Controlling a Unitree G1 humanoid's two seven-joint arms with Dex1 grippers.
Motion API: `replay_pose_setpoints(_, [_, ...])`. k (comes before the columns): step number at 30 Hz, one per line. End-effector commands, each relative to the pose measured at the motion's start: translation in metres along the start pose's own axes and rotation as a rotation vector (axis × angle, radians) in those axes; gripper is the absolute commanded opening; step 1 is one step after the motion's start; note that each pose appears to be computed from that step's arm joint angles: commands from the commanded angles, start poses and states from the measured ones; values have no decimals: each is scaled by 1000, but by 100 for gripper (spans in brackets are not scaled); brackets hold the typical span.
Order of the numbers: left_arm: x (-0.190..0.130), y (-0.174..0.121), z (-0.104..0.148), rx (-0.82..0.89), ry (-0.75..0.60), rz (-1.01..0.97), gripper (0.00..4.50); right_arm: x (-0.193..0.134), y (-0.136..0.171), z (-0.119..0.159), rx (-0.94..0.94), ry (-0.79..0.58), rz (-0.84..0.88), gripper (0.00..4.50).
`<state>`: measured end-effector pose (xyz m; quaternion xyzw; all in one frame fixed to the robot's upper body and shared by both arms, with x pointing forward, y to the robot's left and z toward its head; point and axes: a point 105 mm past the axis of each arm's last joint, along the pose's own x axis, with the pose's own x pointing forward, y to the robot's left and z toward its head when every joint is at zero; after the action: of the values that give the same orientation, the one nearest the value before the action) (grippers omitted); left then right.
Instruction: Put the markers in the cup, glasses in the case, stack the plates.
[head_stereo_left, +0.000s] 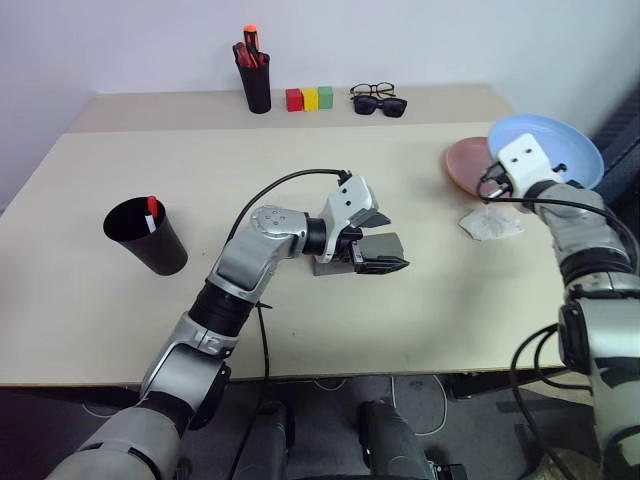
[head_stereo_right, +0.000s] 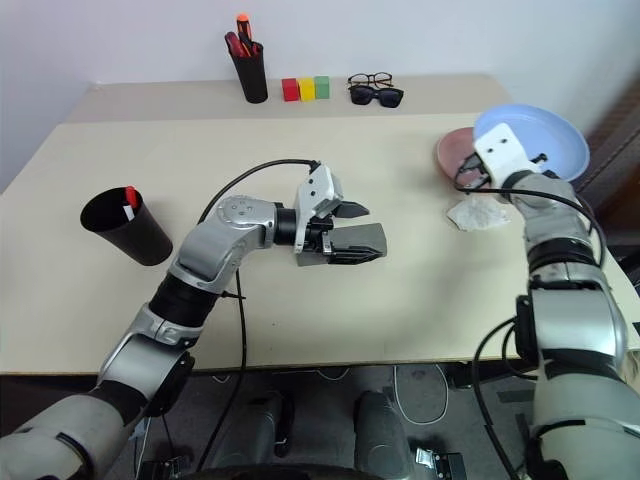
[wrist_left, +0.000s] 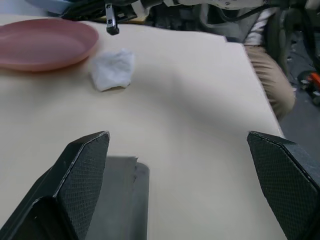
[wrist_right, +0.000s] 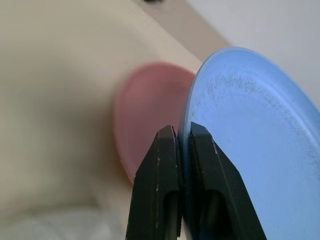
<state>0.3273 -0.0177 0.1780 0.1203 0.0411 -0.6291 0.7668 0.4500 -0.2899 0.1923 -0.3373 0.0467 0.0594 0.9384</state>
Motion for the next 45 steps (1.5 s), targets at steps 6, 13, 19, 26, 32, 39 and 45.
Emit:
replay_pose_setpoints(6, [-24, 3, 5, -21, -27, 119, 450, 16, 5, 42, -45, -86, -73, 294])
replay_pose_setpoints(13, [-24, 5, 4, -38, -32, 135, 450, 3, -18, 49, -18, -194, -135, 346])
replay_pose_setpoints(19, [-17, 4, 4, -55, -49, 113, 450, -22, -14, -1, 131, -180, -52, 346])
replay_pose_setpoints(26, [-14, 8, 3, -68, -56, 93, 450, -47, 25, -64, 306, -55, 43, 346])
replay_pose_setpoints(32, [-17, 12, 6, -61, -55, 103, 450, -45, 42, -89, 380, 42, 41, 346])
replay_pose_setpoints(39, [-26, 15, 2, -66, -42, 139, 450, -33, 46, -82, 402, 36, 30, 163])
replay_pose_setpoints(45, [-30, 15, 1, -82, -48, 168, 450, -27, 34, -53, 392, -68, 15, 1])
